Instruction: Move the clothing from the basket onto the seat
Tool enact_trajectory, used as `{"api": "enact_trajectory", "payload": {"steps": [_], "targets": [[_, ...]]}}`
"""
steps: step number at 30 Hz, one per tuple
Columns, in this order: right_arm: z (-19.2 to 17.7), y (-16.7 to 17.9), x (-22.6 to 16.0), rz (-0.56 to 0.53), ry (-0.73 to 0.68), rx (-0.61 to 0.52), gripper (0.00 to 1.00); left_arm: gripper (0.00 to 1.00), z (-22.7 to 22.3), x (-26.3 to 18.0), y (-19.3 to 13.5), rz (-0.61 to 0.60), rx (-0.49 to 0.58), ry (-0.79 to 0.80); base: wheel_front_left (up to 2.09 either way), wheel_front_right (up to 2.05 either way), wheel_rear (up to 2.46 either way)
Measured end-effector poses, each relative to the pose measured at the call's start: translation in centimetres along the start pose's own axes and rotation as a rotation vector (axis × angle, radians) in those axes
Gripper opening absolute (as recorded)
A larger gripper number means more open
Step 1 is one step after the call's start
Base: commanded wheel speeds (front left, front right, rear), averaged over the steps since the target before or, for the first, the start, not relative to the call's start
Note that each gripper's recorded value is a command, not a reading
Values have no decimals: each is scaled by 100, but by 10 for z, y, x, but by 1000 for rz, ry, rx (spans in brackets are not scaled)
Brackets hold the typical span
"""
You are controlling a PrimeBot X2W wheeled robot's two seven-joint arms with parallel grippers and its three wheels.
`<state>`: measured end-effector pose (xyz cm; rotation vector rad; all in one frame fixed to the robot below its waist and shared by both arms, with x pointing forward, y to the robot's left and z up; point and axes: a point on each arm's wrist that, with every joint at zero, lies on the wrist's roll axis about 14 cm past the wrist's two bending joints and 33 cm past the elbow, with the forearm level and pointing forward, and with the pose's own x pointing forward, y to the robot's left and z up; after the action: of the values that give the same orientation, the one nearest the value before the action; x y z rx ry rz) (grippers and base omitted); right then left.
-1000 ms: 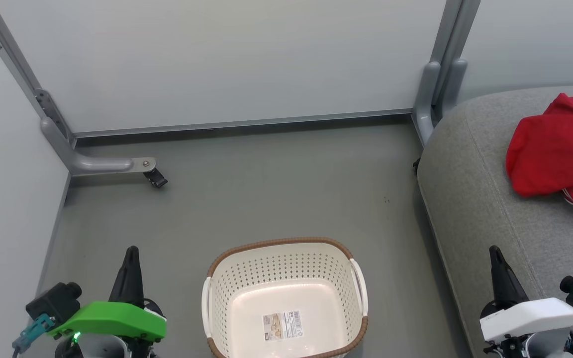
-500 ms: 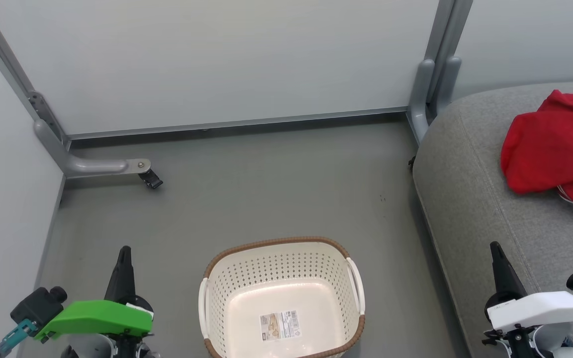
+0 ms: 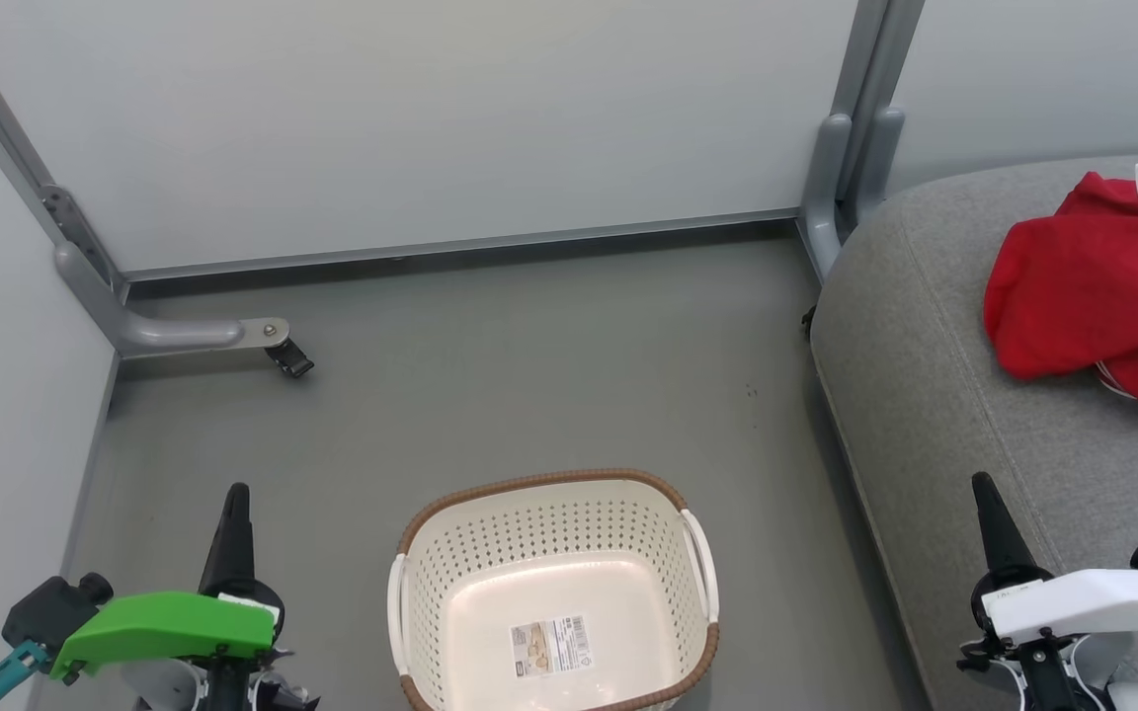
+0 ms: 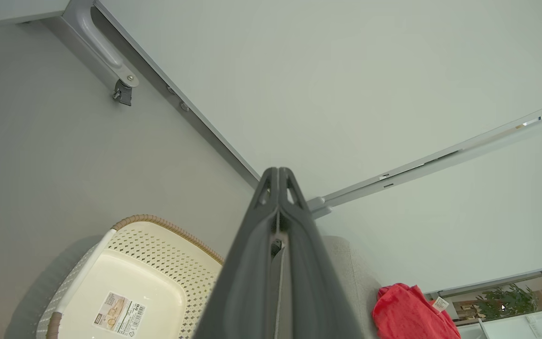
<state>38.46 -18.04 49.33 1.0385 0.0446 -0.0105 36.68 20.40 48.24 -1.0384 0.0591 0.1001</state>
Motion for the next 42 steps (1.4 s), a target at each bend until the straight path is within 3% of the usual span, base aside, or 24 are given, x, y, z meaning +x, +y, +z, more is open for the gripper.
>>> {"api": "enact_trajectory", "payload": {"steps": [42], "targets": [[14,1,3,15,-10,381,0,0,5,12,-13,-55,-378,20,0,0,0]]}}
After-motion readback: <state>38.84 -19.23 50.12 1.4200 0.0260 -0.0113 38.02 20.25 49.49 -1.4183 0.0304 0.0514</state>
